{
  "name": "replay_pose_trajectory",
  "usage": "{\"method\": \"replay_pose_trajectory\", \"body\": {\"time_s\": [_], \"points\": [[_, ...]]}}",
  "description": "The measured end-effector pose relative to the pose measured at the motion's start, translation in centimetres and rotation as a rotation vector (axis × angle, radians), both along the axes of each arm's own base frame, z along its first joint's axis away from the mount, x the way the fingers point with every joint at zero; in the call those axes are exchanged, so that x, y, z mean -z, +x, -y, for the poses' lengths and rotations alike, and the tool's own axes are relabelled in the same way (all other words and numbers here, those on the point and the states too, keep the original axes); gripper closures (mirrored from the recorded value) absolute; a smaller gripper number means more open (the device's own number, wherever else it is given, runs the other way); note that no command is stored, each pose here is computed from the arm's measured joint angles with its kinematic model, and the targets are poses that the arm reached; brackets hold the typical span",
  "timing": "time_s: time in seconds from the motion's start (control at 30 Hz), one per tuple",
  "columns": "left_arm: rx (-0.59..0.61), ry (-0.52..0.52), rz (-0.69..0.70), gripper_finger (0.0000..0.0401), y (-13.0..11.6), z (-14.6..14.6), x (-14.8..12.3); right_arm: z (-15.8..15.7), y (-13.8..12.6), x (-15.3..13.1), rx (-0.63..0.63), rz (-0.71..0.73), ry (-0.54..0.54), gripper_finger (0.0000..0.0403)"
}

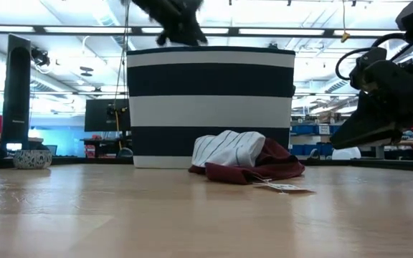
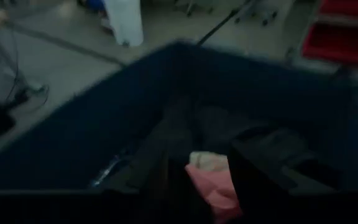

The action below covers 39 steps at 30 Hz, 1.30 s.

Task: Sort clothes
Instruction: Put the white sock into the laundry organizer

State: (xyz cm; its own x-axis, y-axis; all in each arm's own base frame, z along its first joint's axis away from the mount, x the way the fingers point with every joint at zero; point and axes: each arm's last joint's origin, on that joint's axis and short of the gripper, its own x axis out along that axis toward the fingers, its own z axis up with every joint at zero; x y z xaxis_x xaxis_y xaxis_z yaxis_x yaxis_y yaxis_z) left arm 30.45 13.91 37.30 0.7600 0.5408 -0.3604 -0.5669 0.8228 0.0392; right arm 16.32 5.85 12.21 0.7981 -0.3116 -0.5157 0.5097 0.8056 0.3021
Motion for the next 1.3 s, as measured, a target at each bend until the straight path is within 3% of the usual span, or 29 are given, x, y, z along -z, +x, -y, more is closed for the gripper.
{"method": "replay_pose_trajectory", "body": {"time_s": [0.13,0.37,0.57,0.83,1.03,1.3], "points": [[0.067,0.039,0.026,0.0229,-2.5,3.0,-3.0,0.0,0.0,0.0,-0.002,0.003,-0.001,0.0269],[0.116,0.045,-0.125,0.0229,-4.4,9.6,-2.5,-0.1,0.2,-0.3,-0.003,0.036,0.014,0.0269],[0.2,0.0,-0.178,0.0229,-5.1,14.3,3.3,-0.4,0.7,-1.0,-0.03,0.121,0.072,0.0269],[0.264,-0.106,-0.044,0.0229,-7.3,17.2,10.7,-1.1,1.5,-1.7,-0.167,0.175,0.063,0.0269],[0.268,-0.158,0.007,0.0229,-8.9,17.7,14.6,-2.0,3.4,-2.5,-0.202,0.176,-0.011,0.0266],[0.256,-0.221,0.071,0.0229,-10.0,17.8,18.0,-3.1,7.7,-2.0,-0.259,0.069,-0.199,0.0237]]}}
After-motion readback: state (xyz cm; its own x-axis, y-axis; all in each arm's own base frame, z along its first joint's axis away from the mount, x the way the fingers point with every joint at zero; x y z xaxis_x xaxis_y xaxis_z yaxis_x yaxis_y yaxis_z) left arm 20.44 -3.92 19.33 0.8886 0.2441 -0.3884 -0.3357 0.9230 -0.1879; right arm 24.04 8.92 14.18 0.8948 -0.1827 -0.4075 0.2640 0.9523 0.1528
